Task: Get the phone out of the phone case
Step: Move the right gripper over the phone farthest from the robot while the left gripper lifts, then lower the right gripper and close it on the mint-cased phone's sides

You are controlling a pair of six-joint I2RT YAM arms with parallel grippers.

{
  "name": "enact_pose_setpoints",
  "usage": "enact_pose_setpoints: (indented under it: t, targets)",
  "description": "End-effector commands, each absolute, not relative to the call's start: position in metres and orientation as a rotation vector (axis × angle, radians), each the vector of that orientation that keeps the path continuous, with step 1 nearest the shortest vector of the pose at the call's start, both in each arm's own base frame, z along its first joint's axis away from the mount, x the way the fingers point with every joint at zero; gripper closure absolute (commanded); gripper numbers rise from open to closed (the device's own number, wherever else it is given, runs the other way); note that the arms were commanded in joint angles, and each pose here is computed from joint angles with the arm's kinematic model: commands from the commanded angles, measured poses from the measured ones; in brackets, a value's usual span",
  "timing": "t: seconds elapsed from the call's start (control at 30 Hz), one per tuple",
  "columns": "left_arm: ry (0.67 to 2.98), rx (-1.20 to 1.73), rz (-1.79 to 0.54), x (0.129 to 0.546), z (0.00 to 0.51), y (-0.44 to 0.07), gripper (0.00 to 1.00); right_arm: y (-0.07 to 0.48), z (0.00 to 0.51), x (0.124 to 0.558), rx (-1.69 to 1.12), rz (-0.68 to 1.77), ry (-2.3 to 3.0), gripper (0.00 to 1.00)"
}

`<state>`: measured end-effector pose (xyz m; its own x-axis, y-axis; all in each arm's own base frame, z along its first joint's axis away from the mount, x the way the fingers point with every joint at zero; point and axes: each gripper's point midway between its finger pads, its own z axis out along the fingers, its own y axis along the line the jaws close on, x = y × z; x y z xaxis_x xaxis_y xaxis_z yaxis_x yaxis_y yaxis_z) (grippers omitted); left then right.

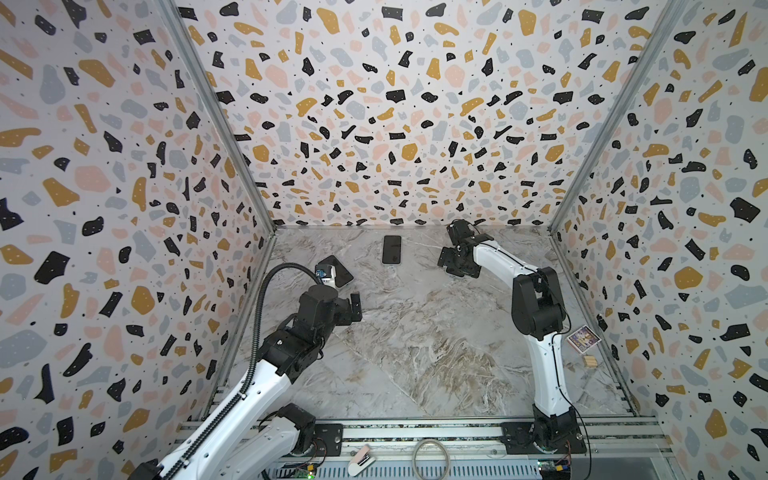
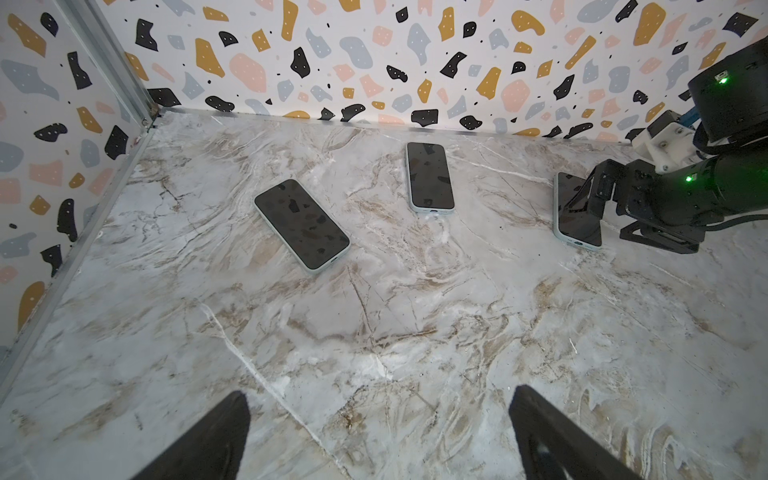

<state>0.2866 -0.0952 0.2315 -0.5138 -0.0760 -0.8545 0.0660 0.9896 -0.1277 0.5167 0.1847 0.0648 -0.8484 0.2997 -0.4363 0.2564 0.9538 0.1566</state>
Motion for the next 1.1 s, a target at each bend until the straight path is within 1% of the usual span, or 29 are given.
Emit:
enact_pose_setpoints:
  t: [0.0, 1.07]
  targets:
    - [2.095, 0.003, -0.164, 0.286, 0.229, -0.095, 0.00, 0.188, 0.074, 0.527, 0.417, 0.123, 2.593, 0.01]
    - [2.092, -0.001, -0.159, 0.286, 0.229, -0.094, 0.00, 0.180, 0.035, 0.529, 0.460, 0.060, 2.605, 0.01]
